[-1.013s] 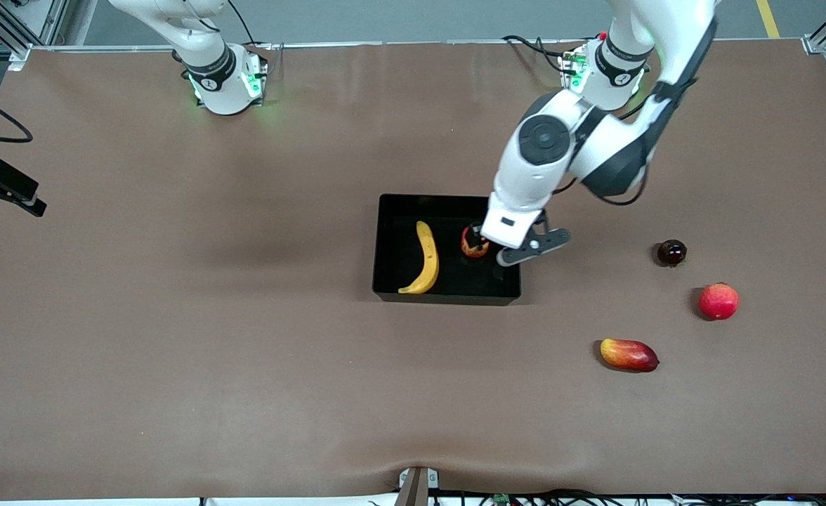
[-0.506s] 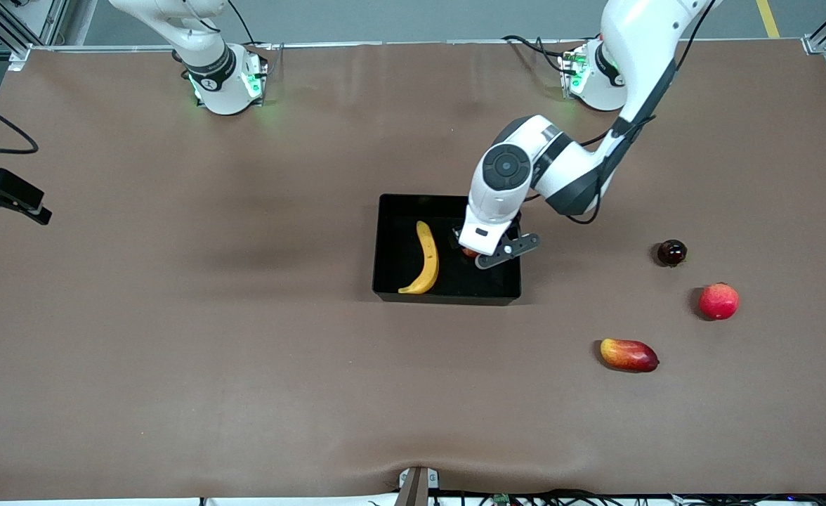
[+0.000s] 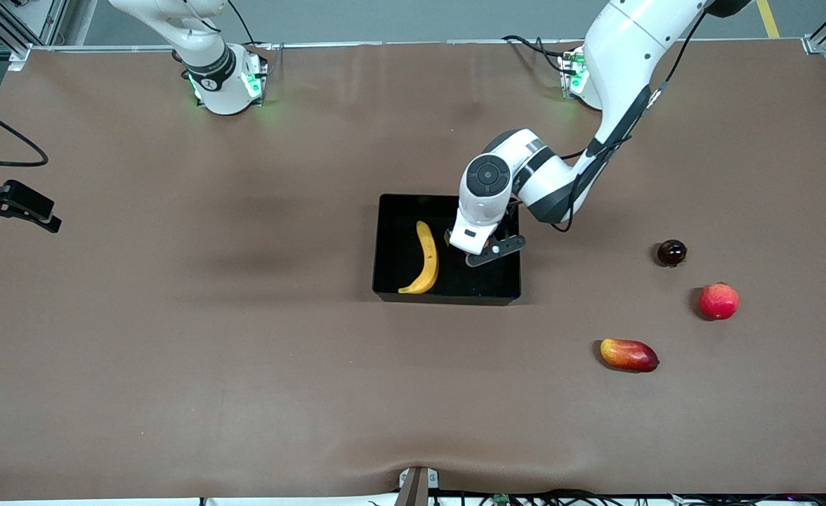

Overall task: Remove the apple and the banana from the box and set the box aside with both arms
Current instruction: 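Grasp the red apple with the left gripper and lift it, then carry the apple beside the plum and release it with the left gripper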

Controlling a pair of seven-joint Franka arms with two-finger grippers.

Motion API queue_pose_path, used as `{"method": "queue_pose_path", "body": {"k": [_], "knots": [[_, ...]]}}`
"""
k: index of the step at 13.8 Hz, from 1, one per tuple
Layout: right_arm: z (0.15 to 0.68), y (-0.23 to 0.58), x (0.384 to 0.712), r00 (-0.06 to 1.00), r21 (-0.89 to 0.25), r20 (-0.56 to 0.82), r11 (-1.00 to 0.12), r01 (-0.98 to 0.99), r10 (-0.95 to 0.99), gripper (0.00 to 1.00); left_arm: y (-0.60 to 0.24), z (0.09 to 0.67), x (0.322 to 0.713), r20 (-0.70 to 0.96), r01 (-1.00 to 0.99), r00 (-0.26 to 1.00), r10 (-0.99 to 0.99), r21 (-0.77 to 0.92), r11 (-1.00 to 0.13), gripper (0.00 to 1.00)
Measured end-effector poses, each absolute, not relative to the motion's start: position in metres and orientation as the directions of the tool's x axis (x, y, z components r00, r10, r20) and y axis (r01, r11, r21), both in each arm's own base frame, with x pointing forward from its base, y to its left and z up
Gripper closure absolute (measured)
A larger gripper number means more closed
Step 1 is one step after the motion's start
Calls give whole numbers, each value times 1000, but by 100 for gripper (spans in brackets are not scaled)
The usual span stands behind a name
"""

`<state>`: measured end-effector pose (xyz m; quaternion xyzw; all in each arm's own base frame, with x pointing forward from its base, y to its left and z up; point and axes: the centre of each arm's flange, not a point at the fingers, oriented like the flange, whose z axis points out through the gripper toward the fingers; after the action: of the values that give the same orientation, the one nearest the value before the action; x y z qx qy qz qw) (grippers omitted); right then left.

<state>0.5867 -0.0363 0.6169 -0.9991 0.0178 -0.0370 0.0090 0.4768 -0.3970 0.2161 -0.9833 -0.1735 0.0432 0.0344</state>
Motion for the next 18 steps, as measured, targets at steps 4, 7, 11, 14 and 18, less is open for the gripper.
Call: {"method": "queue_pose_path", "body": {"k": [4,7,11,14,18], "knots": [[617,-37,587,997,-19,74,-999,-37,-38,0,-397,207,476,-82,339,935,346,-85,-937,30],[616,-37,587,997,-19,73,-999,-37,-38,0,-400,214,482,-71,346,934,351,-71,-936,30],[615,-38,587,997,-19,71,-999,-37,-39,0,-401,287,509,-6,372,928,373,-75,-925,30],[615,-38,587,997,-19,71,-999,-37,-39,0,-384,378,535,56,399,917,396,-95,-912,30],[615,-38,588,997,-19,70,-999,-37,-39,0,-285,419,593,70,401,916,396,-107,-910,30]]}}
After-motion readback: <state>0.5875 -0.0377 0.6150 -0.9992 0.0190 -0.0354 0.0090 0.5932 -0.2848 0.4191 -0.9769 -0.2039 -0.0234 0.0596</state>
